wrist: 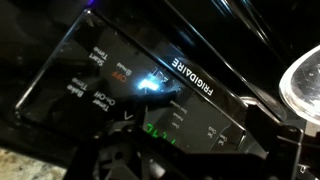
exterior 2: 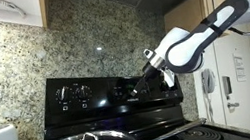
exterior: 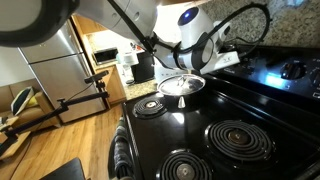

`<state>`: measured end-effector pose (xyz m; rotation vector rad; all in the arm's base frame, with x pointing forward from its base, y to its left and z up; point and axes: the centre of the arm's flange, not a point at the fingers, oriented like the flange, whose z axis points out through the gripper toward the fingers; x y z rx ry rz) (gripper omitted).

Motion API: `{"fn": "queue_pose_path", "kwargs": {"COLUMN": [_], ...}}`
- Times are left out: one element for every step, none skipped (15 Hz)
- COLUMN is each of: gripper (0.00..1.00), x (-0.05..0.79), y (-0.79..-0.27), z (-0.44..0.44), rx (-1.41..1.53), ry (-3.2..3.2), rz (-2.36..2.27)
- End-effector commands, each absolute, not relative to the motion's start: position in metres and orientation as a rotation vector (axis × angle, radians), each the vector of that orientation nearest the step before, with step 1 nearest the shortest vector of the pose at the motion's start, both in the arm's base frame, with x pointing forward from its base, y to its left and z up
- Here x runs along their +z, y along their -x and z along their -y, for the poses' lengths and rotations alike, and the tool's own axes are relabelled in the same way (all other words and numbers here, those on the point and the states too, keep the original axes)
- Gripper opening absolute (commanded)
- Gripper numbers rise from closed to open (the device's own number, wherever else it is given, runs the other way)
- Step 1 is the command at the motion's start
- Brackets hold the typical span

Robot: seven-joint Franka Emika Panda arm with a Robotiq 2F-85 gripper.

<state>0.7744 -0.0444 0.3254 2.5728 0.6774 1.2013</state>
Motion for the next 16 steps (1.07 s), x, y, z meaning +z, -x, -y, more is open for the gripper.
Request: {"fn": "queue_pose_path", "kwargs": {"gripper": [1.00,1.00,1.00,1.00,1.00,1.00,1.00,0.99,0.97,0.75,0.72,0.71,0.64,0.57,0.48,0.41], "x": [0.3265,0.3269,0.3275,0.3280,0.3283,0.3289,0.3298,0.3305,0.3311,0.3322,0.3328,0.3326,0.3322,0.3316,0.3303,0.3294], "y": [-0.7587,-0.7569,-0.7551,-0.7541,-0.7540,-0.7536,-0.7531,-0.7532,-0.7533,-0.7534,-0.7534,-0.7538,-0.7545,-0.7550,-0.7557,-0.7561], "z": [0.0330,0.0300,0.0274,0.0257,0.0252,0.0254,0.0263,0.0274,0.0278,0.0281,0.0281,0.0286,0.0290,0.0287,0.0285,0.0288], "rx": [1.213,1.208,1.224,1.236,1.243,1.266,1.279,1.288,1.302,1.304,1.305,1.321,1.313,1.309,1.311,1.307], "ry": [-2.544,-2.531,-2.528,-2.519,-2.513,-2.510,-2.505,-2.503,-2.492,-2.490,-2.484,-2.484,-2.482,-2.487,-2.489,-2.492], "rz": [-0.702,-0.712,-0.721,-0.717,-0.716,-0.700,-0.691,-0.680,-0.669,-0.667,-0.667,-0.659,-0.659,-0.653,-0.644,-0.640]}}
